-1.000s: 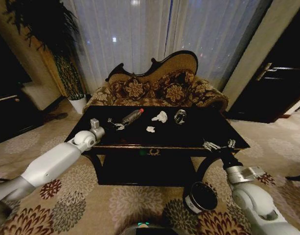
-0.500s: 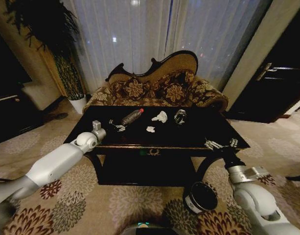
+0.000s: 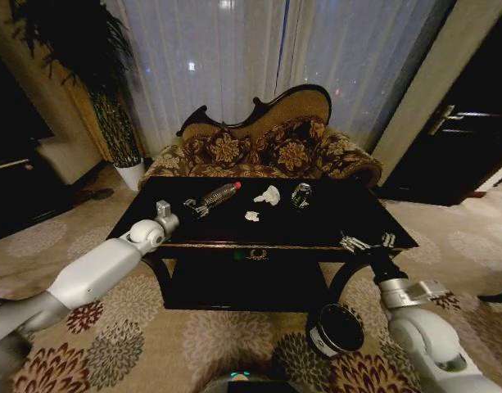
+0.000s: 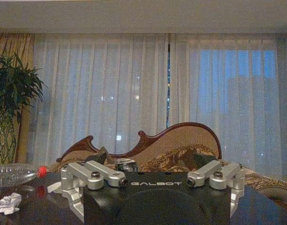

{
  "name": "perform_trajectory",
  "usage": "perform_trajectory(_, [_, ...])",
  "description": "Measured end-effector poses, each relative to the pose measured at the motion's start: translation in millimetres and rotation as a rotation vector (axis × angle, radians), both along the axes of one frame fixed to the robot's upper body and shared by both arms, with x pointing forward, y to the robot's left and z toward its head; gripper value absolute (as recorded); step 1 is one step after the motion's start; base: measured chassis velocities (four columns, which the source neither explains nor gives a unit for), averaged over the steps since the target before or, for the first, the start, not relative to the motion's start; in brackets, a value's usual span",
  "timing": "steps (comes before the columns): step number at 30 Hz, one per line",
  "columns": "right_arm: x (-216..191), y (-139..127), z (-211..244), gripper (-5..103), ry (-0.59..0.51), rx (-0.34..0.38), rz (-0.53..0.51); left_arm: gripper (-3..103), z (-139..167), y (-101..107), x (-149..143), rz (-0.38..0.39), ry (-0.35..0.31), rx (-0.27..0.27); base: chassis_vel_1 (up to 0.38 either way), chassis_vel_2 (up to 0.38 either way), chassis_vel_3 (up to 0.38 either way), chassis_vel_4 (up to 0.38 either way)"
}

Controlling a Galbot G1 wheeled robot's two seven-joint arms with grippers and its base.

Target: Move to the front of the table and place the trash on the table into the trash bin.

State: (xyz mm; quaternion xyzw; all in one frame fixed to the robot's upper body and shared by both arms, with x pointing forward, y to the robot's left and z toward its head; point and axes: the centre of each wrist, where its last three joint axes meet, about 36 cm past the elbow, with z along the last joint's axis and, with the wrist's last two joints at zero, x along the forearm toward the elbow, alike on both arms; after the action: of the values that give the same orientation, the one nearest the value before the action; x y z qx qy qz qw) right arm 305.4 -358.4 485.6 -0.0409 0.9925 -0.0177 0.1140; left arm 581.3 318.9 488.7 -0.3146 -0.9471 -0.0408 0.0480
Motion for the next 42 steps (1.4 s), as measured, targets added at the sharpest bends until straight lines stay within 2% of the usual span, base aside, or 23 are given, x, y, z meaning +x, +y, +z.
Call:
perform_trajectory(1, [0, 0, -1, 100, 0.002, -0.001, -0.001, 42, 0, 1, -3, 0.001, 0.0, -0.001, 0.0, 0.0, 0.0, 0.0])
perform_trajectory(11, [1, -2, -3, 100, 0.007, -0.013, -0.013, 42, 10, 8, -21, 0.002, -0.007, -0.007, 0.0, 0.0, 0.0, 0.0])
perform_trajectory(17, [1, -5, -4, 100, 0.002, -0.052, -0.048, 42, 24, 10, -47, 0.012, -0.004, -0.047, 0.0, 0.0, 0.0, 0.0])
perform_trajectory(20, [-2, -8, -5, 100, -0.007, -0.116, -0.065, 42, 35, 9, -65, 0.014, -0.007, -0.072, 0.0, 0.0, 0.0, 0.0])
perform_trajectory(21, [-2, -8, -5, 100, -0.007, -0.116, -0.065, 42, 35, 9, -65, 0.014, -0.007, -0.072, 0.0, 0.0, 0.0, 0.0])
perform_trajectory(22, [-2, -9, -6, 100, -0.012, -0.14, -0.071, 42, 39, 7, -71, 0.008, -0.009, -0.079, 0.0, 0.0, 0.0, 0.0])
perform_trajectory(26, [-4, -15, -13, 100, -0.04, -0.314, -0.111, 42, 54, -7, -102, -0.037, 0.002, -0.109, 0.0, 0.0, 0.0, 0.0])
perform_trajectory(27, [-4, -15, -13, 100, -0.04, -0.314, -0.111, 42, 54, -7, -102, -0.037, 0.002, -0.109, 0.0, 0.0, 0.0, 0.0])
perform_trajectory(31, [-6, -19, -21, 100, -0.069, -0.439, -0.138, 42, 64, -17, -131, -0.081, 0.021, -0.117, 0.0, 0.0, 0.0, 0.0])
perform_trajectory(33, [-6, -20, -22, 100, -0.075, -0.457, -0.144, 42, 65, -19, -137, -0.089, 0.029, -0.119, 0.0, 0.0, 0.0, 0.0])
perform_trajectory(35, [-6, -22, -26, 100, -0.093, -0.512, -0.161, 42, 68, -26, -153, -0.112, 0.047, -0.129, 0.0, 0.0, 0.0, 0.0])
perform_trajectory(38, [-6, -26, -33, 100, -0.131, -0.613, -0.172, 42, 72, -37, -174, -0.146, 0.065, -0.15, 0.0, 0.0, 0.0, 0.0])
perform_trajectory(39, [-6, -26, -33, 100, -0.131, -0.613, -0.172, 42, 72, -37, -174, -0.146, 0.065, -0.15, 0.0, 0.0, 0.0, 0.0])
perform_trajectory(42, [-8, -28, -37, 100, -0.155, -0.684, -0.182, 42, 77, -48, -192, -0.176, 0.077, -0.169, 0.0, 0.0, 0.0, 0.0])
